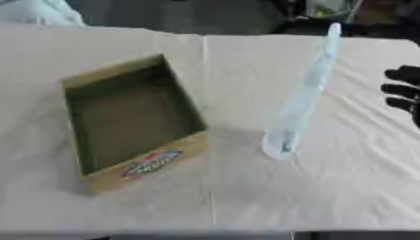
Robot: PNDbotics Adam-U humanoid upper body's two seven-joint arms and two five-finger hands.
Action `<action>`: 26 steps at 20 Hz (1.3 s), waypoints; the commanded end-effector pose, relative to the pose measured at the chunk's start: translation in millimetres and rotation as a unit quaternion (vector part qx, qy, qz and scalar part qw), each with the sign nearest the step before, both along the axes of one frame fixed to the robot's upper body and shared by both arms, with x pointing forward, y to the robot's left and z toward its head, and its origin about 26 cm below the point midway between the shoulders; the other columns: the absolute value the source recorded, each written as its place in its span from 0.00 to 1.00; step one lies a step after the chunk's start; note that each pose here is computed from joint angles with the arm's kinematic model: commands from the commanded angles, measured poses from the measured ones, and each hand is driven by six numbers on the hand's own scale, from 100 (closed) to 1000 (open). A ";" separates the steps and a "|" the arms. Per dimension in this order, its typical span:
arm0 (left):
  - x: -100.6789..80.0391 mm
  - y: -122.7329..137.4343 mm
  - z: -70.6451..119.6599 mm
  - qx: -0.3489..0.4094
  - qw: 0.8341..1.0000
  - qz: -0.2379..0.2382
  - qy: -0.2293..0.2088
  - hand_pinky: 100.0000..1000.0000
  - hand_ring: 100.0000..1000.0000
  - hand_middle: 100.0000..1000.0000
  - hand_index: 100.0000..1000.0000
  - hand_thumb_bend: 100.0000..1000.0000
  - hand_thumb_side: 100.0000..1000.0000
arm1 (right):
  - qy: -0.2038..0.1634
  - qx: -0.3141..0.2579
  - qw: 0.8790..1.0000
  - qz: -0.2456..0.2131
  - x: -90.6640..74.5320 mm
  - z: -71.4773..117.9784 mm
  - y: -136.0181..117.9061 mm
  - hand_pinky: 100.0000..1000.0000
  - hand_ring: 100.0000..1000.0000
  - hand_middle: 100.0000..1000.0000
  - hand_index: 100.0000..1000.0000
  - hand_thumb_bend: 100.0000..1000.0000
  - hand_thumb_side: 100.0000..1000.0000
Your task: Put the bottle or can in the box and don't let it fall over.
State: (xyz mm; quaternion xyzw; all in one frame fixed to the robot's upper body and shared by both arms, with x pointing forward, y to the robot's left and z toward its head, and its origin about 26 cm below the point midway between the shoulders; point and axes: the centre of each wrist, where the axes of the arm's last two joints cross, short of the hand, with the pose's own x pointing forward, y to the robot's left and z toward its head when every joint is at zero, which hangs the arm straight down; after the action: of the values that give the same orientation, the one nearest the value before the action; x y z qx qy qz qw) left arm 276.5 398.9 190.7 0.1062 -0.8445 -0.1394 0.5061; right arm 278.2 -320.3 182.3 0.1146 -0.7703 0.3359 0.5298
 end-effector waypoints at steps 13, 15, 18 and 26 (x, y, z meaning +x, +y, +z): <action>-0.7 1.0 11.4 0.019 1.000 -0.003 -0.011 1.00 1.00 0.93 0.76 0.43 0.33 | 0.007 -0.027 1.000 0.008 0.2 20.9 -4.6 1.00 1.00 0.99 1.00 0.00 0.04; -0.8 1.2 11.4 0.020 1.000 -0.003 -0.011 1.00 1.00 0.93 0.76 0.43 0.33 | 0.009 -0.032 0.999 0.007 0.0 21.2 -5.6 1.00 1.00 0.99 1.00 0.00 0.00; -0.8 1.3 11.2 0.020 1.000 -0.004 -0.011 1.00 1.00 0.93 0.76 0.43 0.33 | 0.007 -0.041 0.999 0.005 0.0 21.7 -6.3 1.00 1.00 0.98 1.00 0.00 0.08; -0.6 0.8 8.6 0.019 1.000 -0.008 -0.007 1.00 1.00 0.93 0.75 0.42 0.34 | 0.000 -0.041 0.997 -0.062 26.3 5.2 -9.2 1.00 1.00 0.98 1.00 0.05 0.18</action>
State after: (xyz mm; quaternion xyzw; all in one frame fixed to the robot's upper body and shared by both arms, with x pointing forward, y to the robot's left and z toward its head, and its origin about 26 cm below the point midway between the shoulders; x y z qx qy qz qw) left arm 276.5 398.8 190.4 0.1033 -0.8444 -0.1451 0.5053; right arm 300.8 -325.6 185.9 0.0654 -0.7605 0.3357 0.5520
